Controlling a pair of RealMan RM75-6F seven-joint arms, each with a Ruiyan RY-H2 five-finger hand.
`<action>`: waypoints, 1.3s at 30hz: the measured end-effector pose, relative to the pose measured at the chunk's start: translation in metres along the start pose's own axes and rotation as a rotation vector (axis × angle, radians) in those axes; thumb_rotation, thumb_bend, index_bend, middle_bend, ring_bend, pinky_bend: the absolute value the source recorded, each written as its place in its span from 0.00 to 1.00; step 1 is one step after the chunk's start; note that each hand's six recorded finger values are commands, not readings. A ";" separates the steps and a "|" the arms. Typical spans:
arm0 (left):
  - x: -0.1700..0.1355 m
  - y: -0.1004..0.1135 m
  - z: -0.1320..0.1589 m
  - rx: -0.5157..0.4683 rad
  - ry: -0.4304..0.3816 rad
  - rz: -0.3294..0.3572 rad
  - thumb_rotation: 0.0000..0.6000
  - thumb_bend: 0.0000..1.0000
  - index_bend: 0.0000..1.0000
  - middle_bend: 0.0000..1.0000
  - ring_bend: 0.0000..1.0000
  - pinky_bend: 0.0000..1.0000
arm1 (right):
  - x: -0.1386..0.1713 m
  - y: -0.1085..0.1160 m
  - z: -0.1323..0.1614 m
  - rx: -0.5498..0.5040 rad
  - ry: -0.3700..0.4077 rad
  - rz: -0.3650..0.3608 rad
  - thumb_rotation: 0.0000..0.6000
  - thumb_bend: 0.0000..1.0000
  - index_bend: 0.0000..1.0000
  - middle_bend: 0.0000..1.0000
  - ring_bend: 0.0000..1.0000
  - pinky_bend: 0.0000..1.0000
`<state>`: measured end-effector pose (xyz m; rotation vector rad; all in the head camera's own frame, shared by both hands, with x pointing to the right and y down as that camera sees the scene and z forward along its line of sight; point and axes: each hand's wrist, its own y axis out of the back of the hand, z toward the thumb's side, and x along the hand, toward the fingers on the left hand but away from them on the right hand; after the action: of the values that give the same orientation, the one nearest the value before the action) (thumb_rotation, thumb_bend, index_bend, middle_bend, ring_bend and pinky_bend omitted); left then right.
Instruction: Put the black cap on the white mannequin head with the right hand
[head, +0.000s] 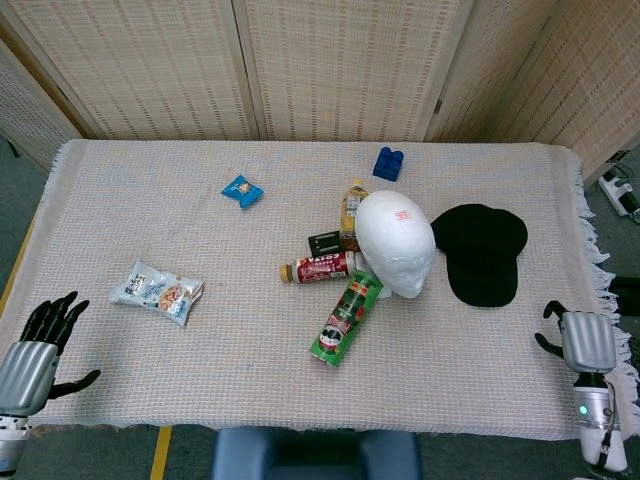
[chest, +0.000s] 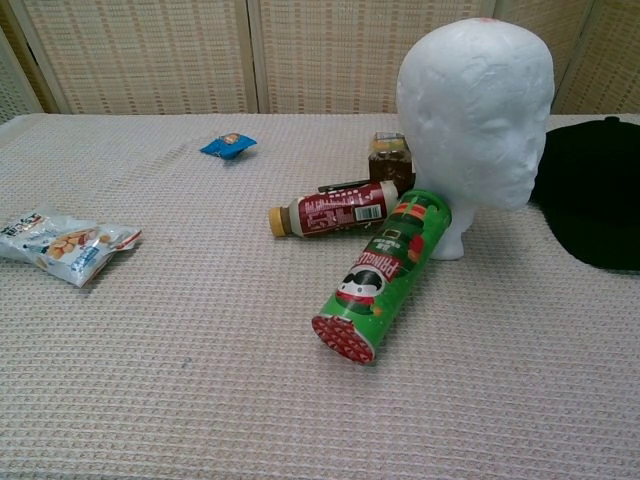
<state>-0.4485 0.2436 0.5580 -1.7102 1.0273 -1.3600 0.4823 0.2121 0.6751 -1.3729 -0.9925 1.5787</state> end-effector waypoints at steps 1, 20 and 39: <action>0.000 0.000 -0.001 0.000 0.002 0.000 1.00 0.13 0.10 0.00 0.00 0.07 | -0.002 -0.005 0.001 -0.006 -0.006 0.002 1.00 0.09 0.49 1.00 1.00 1.00; 0.002 0.004 -0.007 0.002 0.020 0.014 1.00 0.19 0.14 0.00 0.00 0.07 | -0.053 -0.052 0.062 -0.113 0.005 0.047 1.00 0.17 0.45 1.00 1.00 1.00; 0.003 0.011 -0.011 -0.015 0.039 0.023 1.00 0.19 0.16 0.00 0.00 0.07 | -0.065 -0.059 0.078 -0.087 0.021 0.055 1.00 0.25 0.47 1.00 1.00 1.00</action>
<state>-0.4605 0.2353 0.5516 -1.6833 1.0789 -1.3793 0.4149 0.1694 0.7610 -1.4845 -1.0290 1.5742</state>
